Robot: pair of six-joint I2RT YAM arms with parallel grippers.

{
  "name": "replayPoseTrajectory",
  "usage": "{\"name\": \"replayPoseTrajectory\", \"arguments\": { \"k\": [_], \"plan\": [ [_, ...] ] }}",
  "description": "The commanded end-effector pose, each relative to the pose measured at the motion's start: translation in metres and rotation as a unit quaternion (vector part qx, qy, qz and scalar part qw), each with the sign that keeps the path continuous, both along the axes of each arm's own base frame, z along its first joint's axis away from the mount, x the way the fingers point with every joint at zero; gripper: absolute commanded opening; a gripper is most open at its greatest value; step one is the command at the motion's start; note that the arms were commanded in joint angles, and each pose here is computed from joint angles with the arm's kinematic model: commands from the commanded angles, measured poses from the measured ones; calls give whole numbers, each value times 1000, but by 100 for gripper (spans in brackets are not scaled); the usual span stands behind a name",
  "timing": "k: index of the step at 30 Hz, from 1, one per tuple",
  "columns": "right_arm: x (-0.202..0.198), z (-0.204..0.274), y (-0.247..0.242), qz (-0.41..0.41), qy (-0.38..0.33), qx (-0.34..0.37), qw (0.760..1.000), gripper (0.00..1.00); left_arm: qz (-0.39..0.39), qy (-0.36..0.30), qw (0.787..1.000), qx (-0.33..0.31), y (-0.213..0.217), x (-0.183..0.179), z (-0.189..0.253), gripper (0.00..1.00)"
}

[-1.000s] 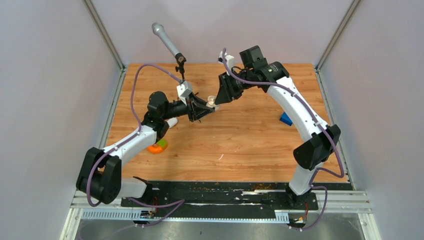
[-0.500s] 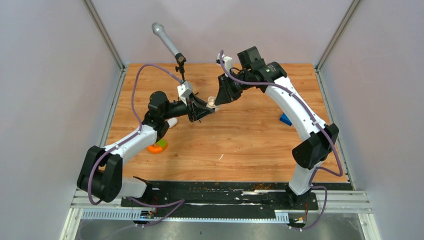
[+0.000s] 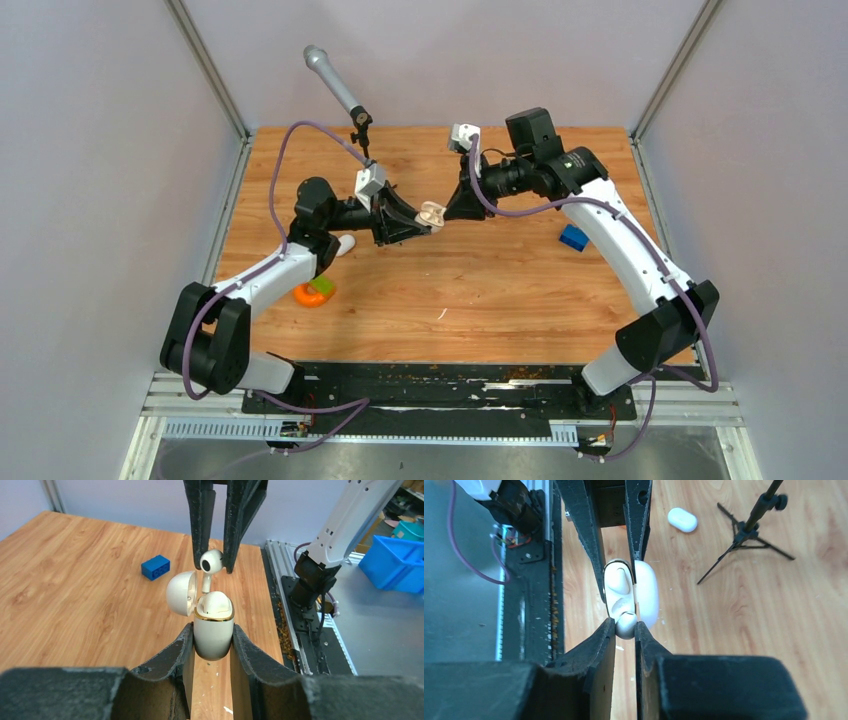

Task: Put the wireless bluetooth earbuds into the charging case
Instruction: Place the earbud in the charging case.

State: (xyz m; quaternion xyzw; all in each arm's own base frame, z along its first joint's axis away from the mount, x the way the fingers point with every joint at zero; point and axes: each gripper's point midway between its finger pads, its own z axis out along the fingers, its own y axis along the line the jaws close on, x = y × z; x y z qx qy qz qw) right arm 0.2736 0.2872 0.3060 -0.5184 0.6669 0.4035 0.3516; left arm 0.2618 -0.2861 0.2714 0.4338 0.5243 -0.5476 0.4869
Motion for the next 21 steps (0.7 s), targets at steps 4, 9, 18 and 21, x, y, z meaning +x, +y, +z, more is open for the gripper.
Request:
{"name": "replayPoseTrajectory", "arguments": {
  "k": [4,9,18,21],
  "plan": [
    [1,10,4,71,-141,6,987,5,-21,-57,998,-22,0,-5,32,0],
    [-2,7,8,85,-153,-1,985,4,-20,-55,998,-21,0,-5,31,0],
    [-14,23,4,101,-183,11,978,0,-20,-47,999,-19,-1,-4,27,0],
    [-17,27,4,103,-189,17,976,0,-22,-47,998,-18,-1,-3,27,0]
  ]
}}
